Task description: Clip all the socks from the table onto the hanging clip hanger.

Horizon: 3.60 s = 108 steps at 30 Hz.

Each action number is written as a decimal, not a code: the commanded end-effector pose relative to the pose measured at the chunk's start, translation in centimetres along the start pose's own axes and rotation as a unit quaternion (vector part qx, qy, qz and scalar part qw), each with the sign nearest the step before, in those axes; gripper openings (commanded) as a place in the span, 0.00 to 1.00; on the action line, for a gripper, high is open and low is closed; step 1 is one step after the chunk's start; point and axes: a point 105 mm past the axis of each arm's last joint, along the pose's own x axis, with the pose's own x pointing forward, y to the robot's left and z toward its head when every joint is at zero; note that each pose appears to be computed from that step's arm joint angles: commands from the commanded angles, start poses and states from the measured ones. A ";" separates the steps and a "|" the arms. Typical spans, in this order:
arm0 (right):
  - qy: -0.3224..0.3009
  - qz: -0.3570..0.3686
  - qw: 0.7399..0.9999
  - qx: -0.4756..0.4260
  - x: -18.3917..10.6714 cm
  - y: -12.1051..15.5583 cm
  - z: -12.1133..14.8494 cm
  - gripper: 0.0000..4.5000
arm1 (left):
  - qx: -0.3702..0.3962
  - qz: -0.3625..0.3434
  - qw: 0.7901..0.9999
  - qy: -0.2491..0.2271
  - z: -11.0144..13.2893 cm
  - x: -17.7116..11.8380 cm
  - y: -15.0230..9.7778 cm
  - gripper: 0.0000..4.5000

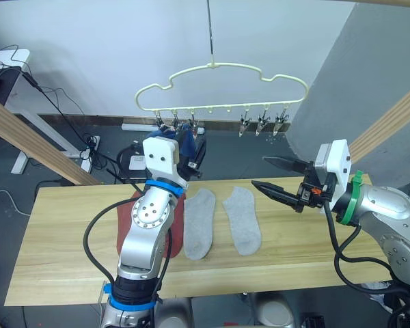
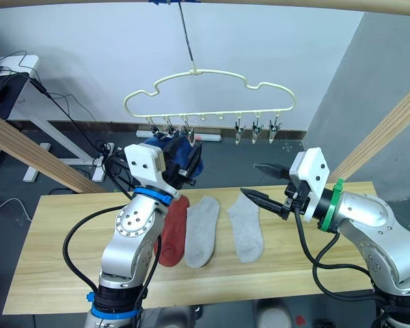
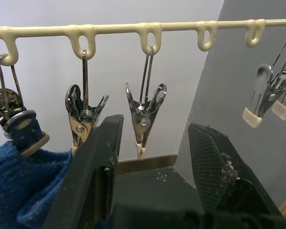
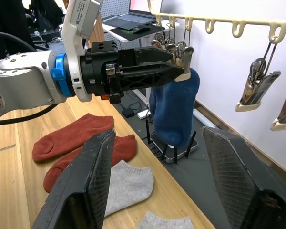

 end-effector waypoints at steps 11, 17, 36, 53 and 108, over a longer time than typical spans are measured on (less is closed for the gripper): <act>-0.013 0.004 1.000 -0.020 -0.1 0.5 1.0 0.68 | 0.004 0.011 0.999 -0.043 1.9 1.3 0.4 0.53; -0.015 0.005 1.000 -0.020 -0.1 0.5 1.1 0.68 | 0.006 0.016 0.999 -0.049 2.3 1.5 0.5 0.53; -0.015 0.006 1.000 -0.021 -0.1 0.5 1.1 0.68 | 0.006 0.020 0.998 -0.052 2.9 2.0 0.7 0.53; -0.013 0.005 1.000 -0.021 -0.2 0.5 1.0 0.68 | 0.007 0.018 0.998 -0.055 3.0 1.9 0.6 0.02; 0.277 -0.308 0.896 0.163 4.5 4.7 -20.3 0.01 | -0.028 -0.064 0.997 -0.045 4.3 1.8 1.4 0.00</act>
